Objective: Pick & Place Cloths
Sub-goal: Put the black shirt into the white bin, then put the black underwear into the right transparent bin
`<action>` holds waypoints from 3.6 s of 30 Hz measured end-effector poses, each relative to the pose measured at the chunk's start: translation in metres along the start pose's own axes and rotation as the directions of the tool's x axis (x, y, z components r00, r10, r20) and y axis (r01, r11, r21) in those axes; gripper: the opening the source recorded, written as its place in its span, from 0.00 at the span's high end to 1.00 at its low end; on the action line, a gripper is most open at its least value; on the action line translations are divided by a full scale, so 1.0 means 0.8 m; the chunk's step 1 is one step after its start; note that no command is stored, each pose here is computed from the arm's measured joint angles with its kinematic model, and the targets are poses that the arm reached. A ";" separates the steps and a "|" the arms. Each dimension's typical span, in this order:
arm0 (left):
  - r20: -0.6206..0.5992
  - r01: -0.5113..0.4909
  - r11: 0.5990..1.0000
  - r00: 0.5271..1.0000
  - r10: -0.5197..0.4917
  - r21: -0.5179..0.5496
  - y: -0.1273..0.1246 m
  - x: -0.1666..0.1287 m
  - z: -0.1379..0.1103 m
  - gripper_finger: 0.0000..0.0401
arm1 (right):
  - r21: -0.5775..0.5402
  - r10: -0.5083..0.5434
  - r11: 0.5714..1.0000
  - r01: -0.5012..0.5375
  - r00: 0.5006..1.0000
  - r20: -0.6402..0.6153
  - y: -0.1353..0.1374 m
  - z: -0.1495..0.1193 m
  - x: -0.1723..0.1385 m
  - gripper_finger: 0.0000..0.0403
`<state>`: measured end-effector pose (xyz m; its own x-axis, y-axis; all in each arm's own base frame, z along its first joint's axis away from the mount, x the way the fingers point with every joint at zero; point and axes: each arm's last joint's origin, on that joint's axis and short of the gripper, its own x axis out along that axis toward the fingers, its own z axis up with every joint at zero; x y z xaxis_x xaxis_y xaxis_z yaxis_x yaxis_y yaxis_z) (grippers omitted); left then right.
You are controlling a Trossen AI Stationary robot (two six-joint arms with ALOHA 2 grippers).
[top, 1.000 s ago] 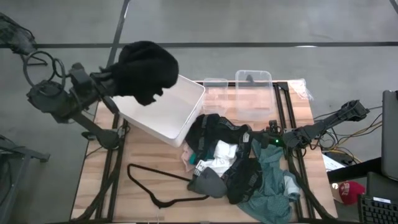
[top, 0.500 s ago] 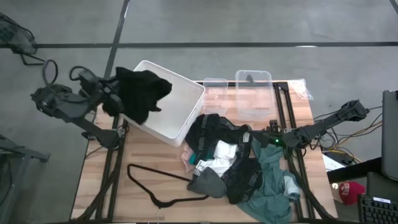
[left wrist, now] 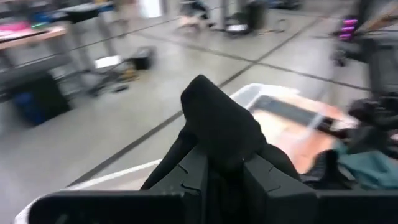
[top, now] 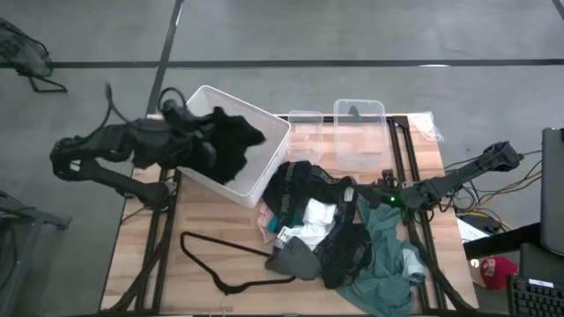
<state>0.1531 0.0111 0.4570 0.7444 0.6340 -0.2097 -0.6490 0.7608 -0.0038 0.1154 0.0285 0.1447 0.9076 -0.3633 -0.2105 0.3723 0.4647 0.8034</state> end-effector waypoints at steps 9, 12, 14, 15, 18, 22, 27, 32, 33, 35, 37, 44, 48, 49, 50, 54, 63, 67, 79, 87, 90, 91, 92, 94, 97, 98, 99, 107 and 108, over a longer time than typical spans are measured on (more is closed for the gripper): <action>-0.009 -0.080 0.997 0.997 0.080 0.009 0.027 0.031 0.005 0.86 | 0.004 -0.006 1.000 0.006 1.000 0.015 0.000 0.001 0.000 0.98; -0.102 -0.166 0.986 0.980 0.169 0.033 0.039 0.029 -0.007 0.86 | 0.009 -0.005 1.000 0.005 1.000 0.015 0.000 0.001 0.000 0.98; -0.156 -0.220 0.976 0.963 0.219 0.010 0.045 0.031 -0.015 0.86 | 0.029 -0.005 1.000 0.005 1.000 0.015 0.000 0.001 0.000 0.98; -0.177 -0.226 0.974 0.959 0.223 0.000 0.046 0.034 -0.018 0.86 | 0.034 -0.005 0.999 0.005 1.000 0.015 0.000 0.001 0.000 0.98; -0.254 -0.201 0.979 0.948 0.190 -0.019 0.045 0.041 -0.026 0.85 | 0.036 -0.005 0.999 0.004 1.000 0.015 0.000 0.001 0.000 0.98; -0.368 -0.227 0.973 0.908 0.200 -0.032 0.041 0.051 -0.041 0.79 | 0.034 -0.005 0.999 0.005 1.000 0.015 0.000 0.001 0.000 0.98; -0.501 -0.293 0.953 0.837 0.220 -0.072 0.040 0.054 -0.058 0.64 | 0.026 -0.006 1.000 0.005 1.000 0.016 0.000 0.001 0.000 0.98; -0.541 -0.269 0.956 0.824 0.167 -0.115 0.037 0.057 -0.061 0.46 | 0.040 -0.006 0.999 0.005 1.000 0.016 0.000 0.001 0.000 0.98; -0.542 -0.260 0.958 0.826 0.155 -0.123 0.037 0.057 -0.061 0.44 | 0.054 -0.003 0.999 0.002 1.000 0.017 0.000 0.001 0.000 0.98; -0.533 -0.229 0.960 0.839 0.112 -0.159 0.035 0.057 -0.058 0.39 | 0.111 0.014 0.994 -0.017 1.000 0.025 0.003 0.002 0.000 0.98; -0.512 -0.172 0.964 0.858 0.044 -0.204 0.031 0.057 -0.054 0.36 | 0.141 0.042 0.989 -0.047 0.998 0.035 0.007 0.004 0.000 0.98; -0.337 0.134 0.939 0.909 -0.244 -0.317 -0.003 0.058 -0.031 0.37 | 0.085 0.091 0.992 -0.095 0.994 0.053 0.021 0.011 -0.001 0.98; -0.248 0.269 0.913 0.903 -0.350 -0.307 -0.034 0.063 -0.023 0.36 | 0.093 0.087 0.991 -0.092 0.994 0.059 0.021 0.011 -0.001 0.98; -0.234 0.293 0.906 0.899 -0.370 -0.305 -0.042 0.065 -0.022 0.37 | 0.095 0.089 0.991 -0.095 0.994 0.060 0.021 0.011 -0.001 0.98; -0.223 0.317 0.899 0.894 -0.389 -0.301 -0.049 0.066 -0.022 0.37 | 0.100 0.094 0.990 -0.100 0.994 0.063 0.022 0.011 -0.001 0.98; -0.207 0.385 0.882 0.872 -0.444 -0.273 -0.078 0.074 -0.025 0.37 | 0.104 0.167 0.979 -0.173 0.984 0.061 0.031 0.015 -0.003 0.98; -0.284 0.391 0.889 0.847 -0.448 -0.236 -0.108 0.095 -0.044 0.38 | -0.026 0.240 0.968 -0.249 0.954 -0.177 0.089 0.032 -0.006 0.98; -0.283 0.392 0.887 0.846 -0.451 -0.243 -0.108 0.096 -0.044 0.38 | -0.091 0.125 0.981 -0.173 0.910 -0.395 0.119 0.036 -0.006 0.98; -0.246 0.404 0.878 0.851 -0.464 -0.257 -0.101 0.086 -0.036 0.38 | -0.244 -0.244 0.965 0.092 0.650 -0.720 0.169 0.009 0.025 0.96; -0.245 0.402 0.876 0.851 -0.465 -0.265 -0.101 0.085 -0.036 0.38 | -0.447 -0.466 0.876 0.183 0.566 -0.680 0.167 -0.020 0.053 0.77; -0.245 0.401 0.876 0.851 -0.465 -0.268 -0.101 0.085 -0.036 0.38 | -0.496 -0.526 0.840 0.220 0.554 -0.645 0.162 -0.034 0.066 0.66; -0.245 0.401 0.875 0.851 -0.465 -0.270 -0.101 0.085 -0.036 0.38 | -0.509 -0.545 0.828 0.234 0.549 -0.634 0.160 -0.038 0.070 0.63; -0.245 0.400 0.875 0.851 -0.465 -0.273 -0.101 0.085 -0.036 0.38 | -0.522 -0.560 0.818 0.244 0.547 -0.622 0.159 -0.042 0.074 0.60; -0.245 0.397 0.874 0.851 -0.465 -0.280 -0.101 0.085 -0.036 0.38 | -0.551 -0.583 0.799 0.243 0.536 -0.610 0.157 -0.050 0.081 0.54; -0.246 0.398 0.873 0.850 -0.467 -0.283 -0.101 0.085 -0.036 0.38 | -0.598 -0.614 0.768 0.230 0.532 -0.584 0.156 -0.061 0.093 0.49; -0.247 0.399 0.872 0.849 -0.468 -0.284 -0.101 0.085 -0.036 0.38 | -0.612 -0.625 0.757 0.230 0.530 -0.574 0.156 -0.063 0.097 0.48; -0.247 0.398 0.871 0.848 -0.468 -0.287 -0.101 0.085 -0.036 0.38 | -0.626 -0.637 0.745 0.231 0.524 -0.565 0.154 -0.066 0.101 0.47; -0.246 0.389 0.866 0.847 -0.471 -0.315 -0.101 0.085 -0.036 0.38 | -0.671 -0.679 0.705 0.231 0.494 -0.543 0.154 -0.077 0.128 0.61; -0.247 0.388 0.864 0.847 -0.472 -0.319 -0.101 0.085 -0.036 0.38 | -0.675 -0.681 0.702 0.226 0.491 -0.543 0.156 -0.078 0.131 0.65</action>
<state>0.2517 -0.0113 0.4148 0.8975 0.1437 -0.4169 -0.3220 0.8594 -0.3971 0.2689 0.0984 0.1880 0.2970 -0.0560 -0.9532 0.5979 0.7893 0.1399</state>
